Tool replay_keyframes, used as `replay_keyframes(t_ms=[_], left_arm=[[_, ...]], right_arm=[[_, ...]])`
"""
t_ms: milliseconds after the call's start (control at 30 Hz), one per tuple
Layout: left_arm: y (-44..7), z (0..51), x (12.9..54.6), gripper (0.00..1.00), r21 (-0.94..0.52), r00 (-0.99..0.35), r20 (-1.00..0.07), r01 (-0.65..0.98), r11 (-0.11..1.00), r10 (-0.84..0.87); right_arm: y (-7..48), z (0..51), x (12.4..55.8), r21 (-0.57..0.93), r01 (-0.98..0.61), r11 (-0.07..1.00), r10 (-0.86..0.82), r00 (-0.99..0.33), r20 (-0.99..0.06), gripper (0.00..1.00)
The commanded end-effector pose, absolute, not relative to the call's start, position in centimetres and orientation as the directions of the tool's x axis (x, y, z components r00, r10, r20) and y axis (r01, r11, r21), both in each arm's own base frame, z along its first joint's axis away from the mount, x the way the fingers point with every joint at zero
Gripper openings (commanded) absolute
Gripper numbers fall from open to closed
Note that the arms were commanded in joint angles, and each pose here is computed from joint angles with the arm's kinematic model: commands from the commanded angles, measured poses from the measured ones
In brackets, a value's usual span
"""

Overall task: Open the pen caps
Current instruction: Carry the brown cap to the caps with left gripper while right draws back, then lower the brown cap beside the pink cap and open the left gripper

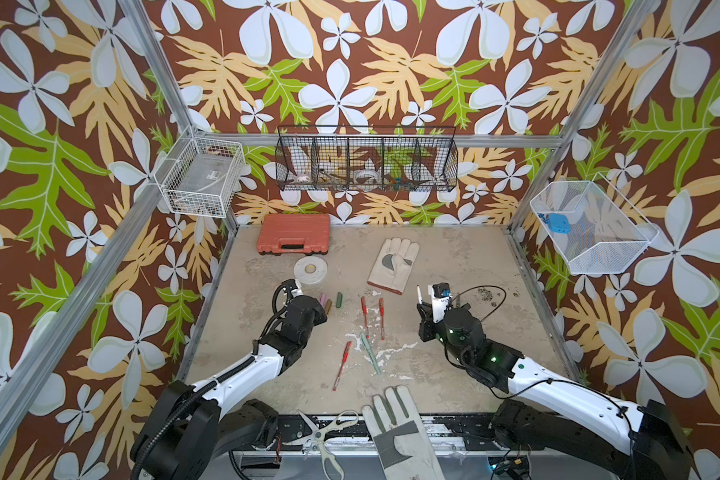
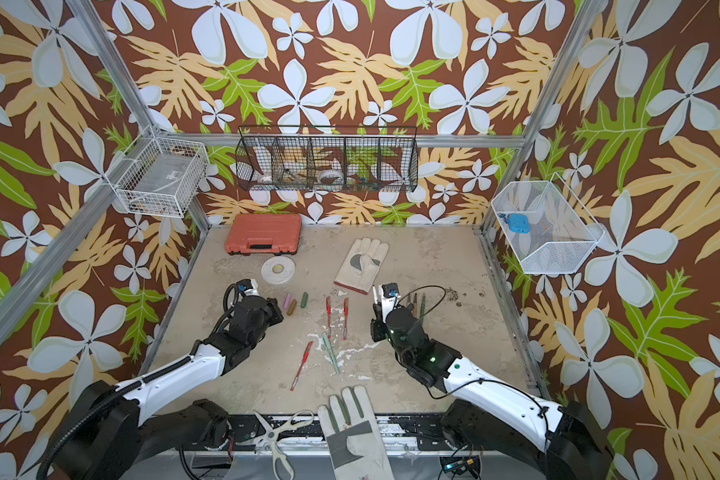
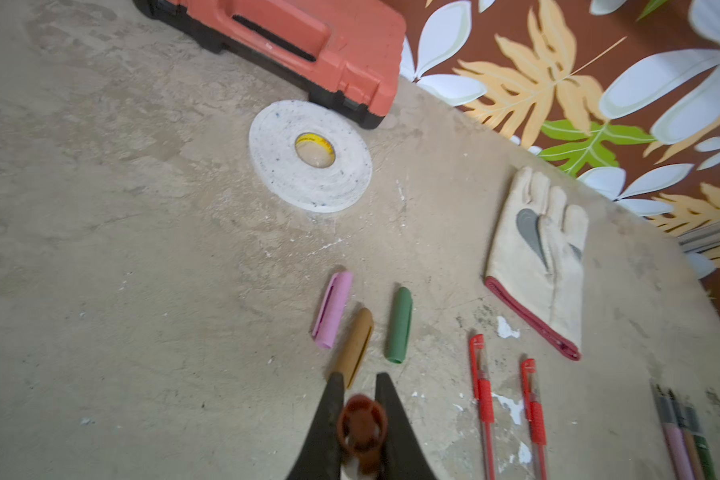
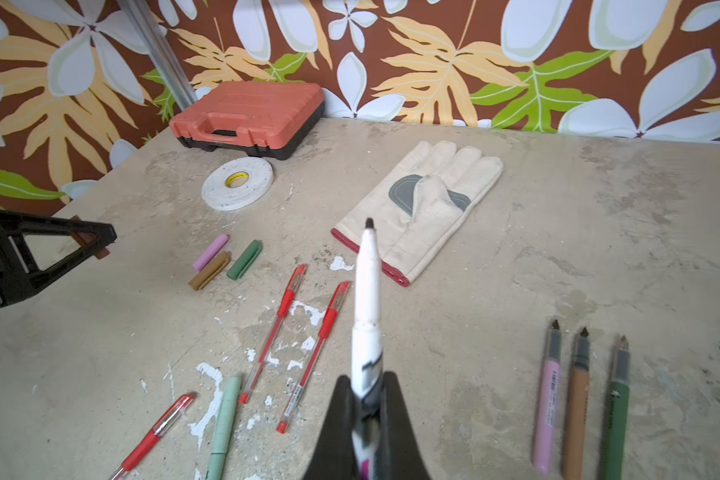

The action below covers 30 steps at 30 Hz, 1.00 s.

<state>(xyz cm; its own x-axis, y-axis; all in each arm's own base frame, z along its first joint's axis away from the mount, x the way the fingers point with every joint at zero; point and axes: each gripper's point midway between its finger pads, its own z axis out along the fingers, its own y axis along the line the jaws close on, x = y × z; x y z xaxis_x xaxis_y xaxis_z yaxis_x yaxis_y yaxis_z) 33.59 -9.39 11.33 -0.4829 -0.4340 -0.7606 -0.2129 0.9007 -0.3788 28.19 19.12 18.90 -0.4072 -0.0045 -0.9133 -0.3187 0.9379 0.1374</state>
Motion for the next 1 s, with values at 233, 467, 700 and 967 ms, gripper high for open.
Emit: replay_keyframes(t_ms=[233,467,700,967], left_arm=[[-8.7,6.0,34.6,0.0,-0.315,-0.629,-0.662,-0.262,0.912,-0.409],[-9.1,2.8,35.0,0.0,-0.328,-0.708,-0.572,-0.266,0.907,-0.414],[-9.4,1.1,35.1,0.16,-0.302,-0.75,-0.536,-0.258,0.918,-0.387],[-8.9,1.5,35.3,0.32,-0.285,-0.741,-0.55,-0.267,0.921,-0.385]], right_arm=[[18.2,18.5,28.4,0.17,-0.287,0.943,0.031,-0.431,-0.902,0.0],[17.9,18.3,28.4,0.169,-0.278,0.945,0.033,-0.434,-0.9,0.0],[17.6,18.0,28.7,0.173,-0.267,0.948,0.039,-0.442,-0.896,0.0],[17.2,18.0,28.9,0.198,-0.256,0.946,0.063,-0.453,-0.889,0.0]])
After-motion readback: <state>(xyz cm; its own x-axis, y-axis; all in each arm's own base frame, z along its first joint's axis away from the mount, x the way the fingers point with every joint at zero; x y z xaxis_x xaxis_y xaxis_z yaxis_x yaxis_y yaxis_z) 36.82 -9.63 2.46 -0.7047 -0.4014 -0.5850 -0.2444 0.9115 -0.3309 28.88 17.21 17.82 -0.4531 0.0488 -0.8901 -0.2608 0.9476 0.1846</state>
